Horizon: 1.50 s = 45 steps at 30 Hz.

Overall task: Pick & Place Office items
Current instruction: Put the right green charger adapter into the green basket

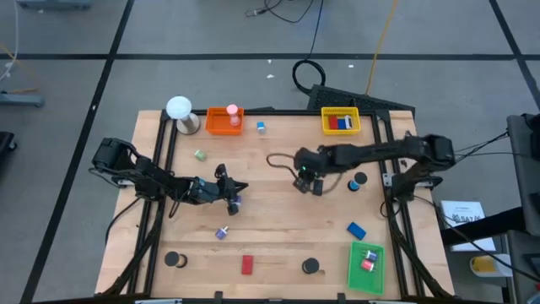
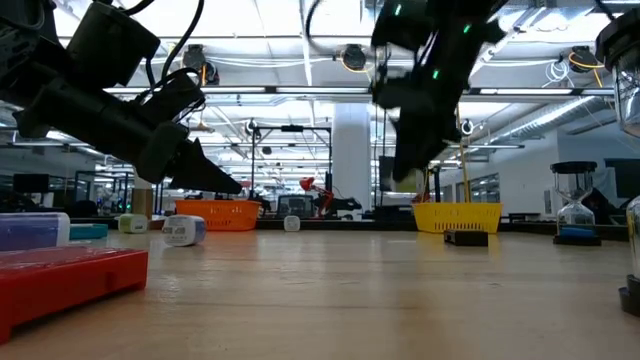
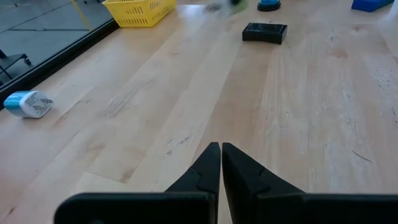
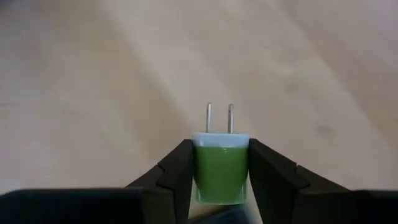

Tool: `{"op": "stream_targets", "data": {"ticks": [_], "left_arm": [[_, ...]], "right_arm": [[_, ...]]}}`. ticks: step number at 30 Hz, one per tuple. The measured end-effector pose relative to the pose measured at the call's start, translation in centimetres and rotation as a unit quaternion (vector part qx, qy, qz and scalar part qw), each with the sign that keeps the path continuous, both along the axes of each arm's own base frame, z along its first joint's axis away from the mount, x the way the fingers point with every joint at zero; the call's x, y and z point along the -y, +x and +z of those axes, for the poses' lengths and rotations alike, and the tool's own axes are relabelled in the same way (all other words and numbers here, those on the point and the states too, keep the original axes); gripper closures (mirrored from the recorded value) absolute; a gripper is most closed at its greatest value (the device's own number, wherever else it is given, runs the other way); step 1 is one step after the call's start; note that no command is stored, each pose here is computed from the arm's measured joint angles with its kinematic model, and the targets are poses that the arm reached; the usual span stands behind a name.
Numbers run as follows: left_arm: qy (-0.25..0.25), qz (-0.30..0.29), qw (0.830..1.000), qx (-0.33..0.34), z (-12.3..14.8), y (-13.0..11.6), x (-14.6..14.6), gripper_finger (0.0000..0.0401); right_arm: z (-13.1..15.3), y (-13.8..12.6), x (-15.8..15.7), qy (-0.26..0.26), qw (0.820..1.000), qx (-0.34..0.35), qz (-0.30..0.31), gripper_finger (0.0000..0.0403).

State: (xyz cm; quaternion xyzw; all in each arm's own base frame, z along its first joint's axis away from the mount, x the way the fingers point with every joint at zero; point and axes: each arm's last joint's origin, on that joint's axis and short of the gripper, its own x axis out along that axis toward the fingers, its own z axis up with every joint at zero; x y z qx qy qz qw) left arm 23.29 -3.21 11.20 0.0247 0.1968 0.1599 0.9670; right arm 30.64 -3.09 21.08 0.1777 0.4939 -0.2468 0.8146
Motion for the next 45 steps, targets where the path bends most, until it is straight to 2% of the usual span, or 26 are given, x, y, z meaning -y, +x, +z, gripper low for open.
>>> {"op": "stream_targets", "data": {"ticks": [7,13,25,31,34,37,45], "left_arm": [[-0.003,0.001,1.0,0.0,0.0,0.0,0.0,0.038],[-0.005,0.002,1.0,0.0,0.0,0.0,0.0,0.038],[-0.005,0.002,1.0,-0.001,0.0,0.0,0.0,0.038],[-0.004,0.002,1.0,-0.002,-0.1,0.0,0.0,0.038],[-0.004,0.002,1.0,-0.002,-0.1,0.0,0.0,0.038],[-0.004,0.002,1.0,-0.002,-0.1,0.0,0.0,0.038],[-0.005,0.002,1.0,-0.003,-0.1,0.0,0.0,0.038]], "right_arm": [[3.5,-2.4,-6.2,0.01,0.996,0.039,0.074,0.0274],[4.5,-4.8,-10.2,0.023,0.994,0.032,0.097,0.0276],[4.1,-9.7,-18.0,0.115,0.99,-0.023,0.082,0.0277],[4.1,-13.2,-21.9,0.171,0.984,-0.027,0.042,0.0277],[4.0,-14.7,-23.2,0.185,0.982,-0.031,0.029,0.0277],[3.5,-15.5,-23.8,0.178,0.983,-0.049,0.017,0.0277],[2.5,-16.0,-24.2,0.179,0.98,-0.086,-0.01,0.0277]]}}
